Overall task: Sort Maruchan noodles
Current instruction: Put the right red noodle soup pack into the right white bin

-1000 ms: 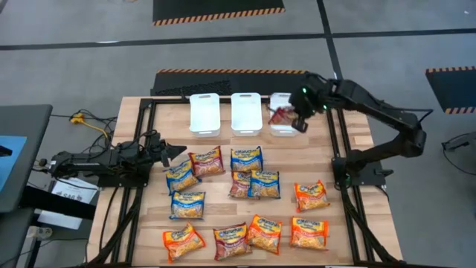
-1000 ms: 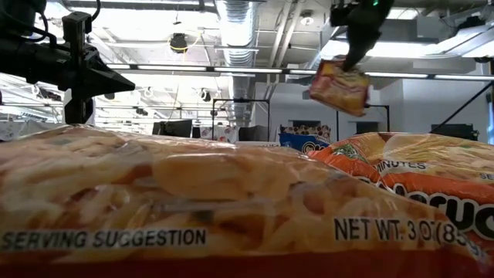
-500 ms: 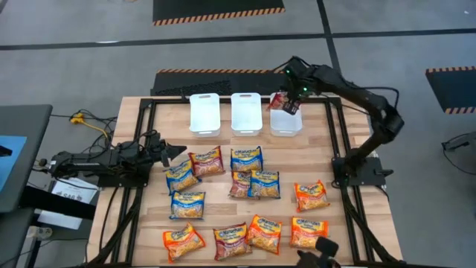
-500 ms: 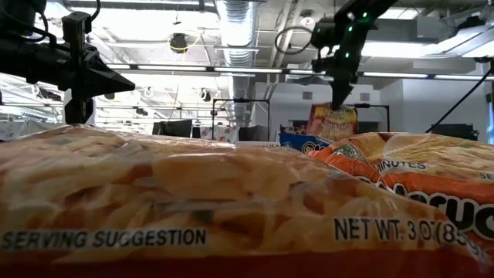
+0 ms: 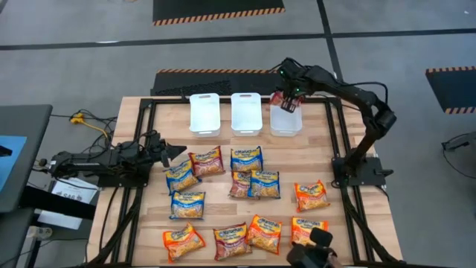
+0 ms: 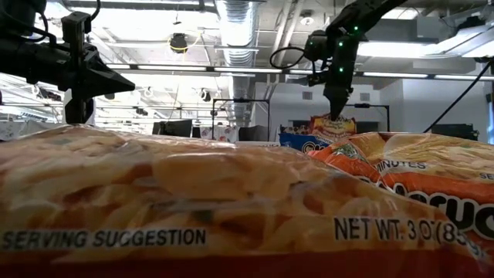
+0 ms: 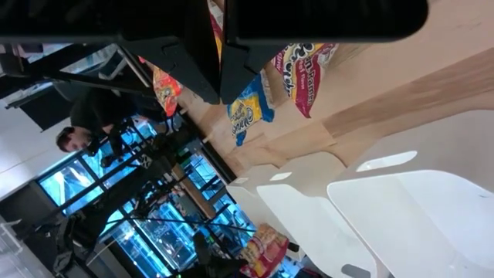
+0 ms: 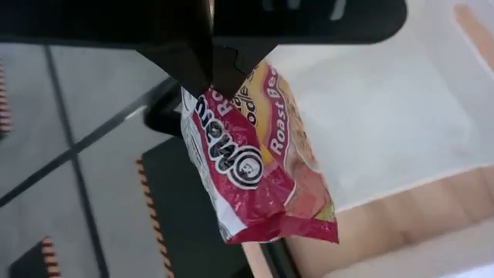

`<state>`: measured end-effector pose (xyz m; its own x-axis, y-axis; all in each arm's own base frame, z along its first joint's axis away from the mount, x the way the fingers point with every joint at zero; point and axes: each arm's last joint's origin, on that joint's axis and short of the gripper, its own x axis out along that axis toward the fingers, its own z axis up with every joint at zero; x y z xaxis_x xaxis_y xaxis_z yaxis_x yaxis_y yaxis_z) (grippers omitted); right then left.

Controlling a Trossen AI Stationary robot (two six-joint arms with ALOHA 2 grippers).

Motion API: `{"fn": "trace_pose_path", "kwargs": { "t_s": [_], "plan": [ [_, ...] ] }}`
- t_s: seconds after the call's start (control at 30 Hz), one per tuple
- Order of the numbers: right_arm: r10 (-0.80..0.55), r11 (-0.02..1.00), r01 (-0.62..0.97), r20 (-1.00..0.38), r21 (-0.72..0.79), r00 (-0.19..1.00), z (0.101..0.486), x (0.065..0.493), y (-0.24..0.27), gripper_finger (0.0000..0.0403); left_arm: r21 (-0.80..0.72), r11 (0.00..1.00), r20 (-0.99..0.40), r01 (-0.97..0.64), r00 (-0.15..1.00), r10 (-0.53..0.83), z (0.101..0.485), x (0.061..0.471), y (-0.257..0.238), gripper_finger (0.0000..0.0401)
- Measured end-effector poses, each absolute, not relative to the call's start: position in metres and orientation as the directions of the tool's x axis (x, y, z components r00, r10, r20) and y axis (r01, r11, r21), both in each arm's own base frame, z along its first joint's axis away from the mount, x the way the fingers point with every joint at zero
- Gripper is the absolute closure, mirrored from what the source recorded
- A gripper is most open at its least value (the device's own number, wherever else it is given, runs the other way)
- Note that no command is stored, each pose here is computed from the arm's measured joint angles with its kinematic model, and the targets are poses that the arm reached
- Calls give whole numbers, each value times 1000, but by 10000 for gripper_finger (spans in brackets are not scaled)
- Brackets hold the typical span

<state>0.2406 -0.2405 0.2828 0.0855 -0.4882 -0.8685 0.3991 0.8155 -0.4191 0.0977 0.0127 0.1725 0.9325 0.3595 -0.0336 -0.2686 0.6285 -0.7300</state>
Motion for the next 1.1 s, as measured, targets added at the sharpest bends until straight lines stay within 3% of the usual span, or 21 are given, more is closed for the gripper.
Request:
{"fn": "trace_pose_path", "kwargs": {
  "t_s": [0.67,1.1],
  "plan": [
    [-458,849,279,-888,-449,-37,234,268,-259,396,-749,613,-33,-251,938,344,173,98,12,400],
    [-461,856,255,-887,-450,-16,234,273,-256,347,-732,631,-33,-258,938,345,173,98,12,400]
  ]
}}
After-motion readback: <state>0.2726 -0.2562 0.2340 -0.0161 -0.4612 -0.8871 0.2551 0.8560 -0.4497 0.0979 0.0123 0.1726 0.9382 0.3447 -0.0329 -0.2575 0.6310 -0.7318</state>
